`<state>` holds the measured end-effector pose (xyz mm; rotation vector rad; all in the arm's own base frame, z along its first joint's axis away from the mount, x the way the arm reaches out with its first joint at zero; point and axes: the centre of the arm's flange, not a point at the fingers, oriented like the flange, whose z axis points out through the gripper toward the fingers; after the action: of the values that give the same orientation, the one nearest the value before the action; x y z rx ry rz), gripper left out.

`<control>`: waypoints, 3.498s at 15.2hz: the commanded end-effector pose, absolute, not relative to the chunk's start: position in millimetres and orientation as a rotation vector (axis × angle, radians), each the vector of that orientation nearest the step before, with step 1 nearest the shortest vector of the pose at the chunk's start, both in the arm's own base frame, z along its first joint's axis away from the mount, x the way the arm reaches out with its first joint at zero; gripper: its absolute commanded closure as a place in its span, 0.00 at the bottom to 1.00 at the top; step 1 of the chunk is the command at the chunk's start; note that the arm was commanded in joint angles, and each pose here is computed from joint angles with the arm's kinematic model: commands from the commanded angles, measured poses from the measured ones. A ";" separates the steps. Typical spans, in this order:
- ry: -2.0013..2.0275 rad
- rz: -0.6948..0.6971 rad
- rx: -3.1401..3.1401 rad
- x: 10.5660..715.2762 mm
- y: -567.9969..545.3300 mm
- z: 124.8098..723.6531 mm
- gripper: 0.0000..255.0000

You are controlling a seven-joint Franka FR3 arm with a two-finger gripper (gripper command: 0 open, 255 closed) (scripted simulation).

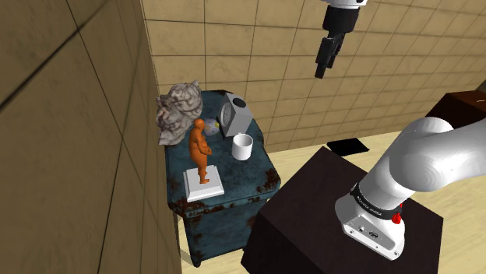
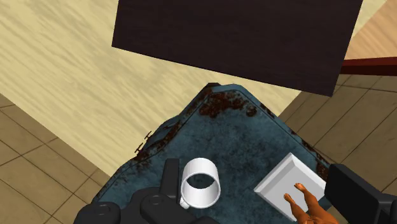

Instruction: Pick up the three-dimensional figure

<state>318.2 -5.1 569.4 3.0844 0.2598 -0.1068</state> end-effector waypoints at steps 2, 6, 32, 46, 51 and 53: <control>0.246 -0.085 3.087 318.9 4.2 561.0 0.00; 0.189 0.002 3.096 323.8 41.3 527.6 0.00; -0.185 0.571 3.070 430.9 277.9 334.4 0.00; -0.206 0.602 3.064 440.5 290.2 286.5 1.00; -0.206 0.602 3.064 440.1 290.4 285.8 1.00; -0.206 0.602 3.064 440.5 290.4 285.4 1.00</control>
<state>440.2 292.5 287.7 3.0663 -0.2020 0.6101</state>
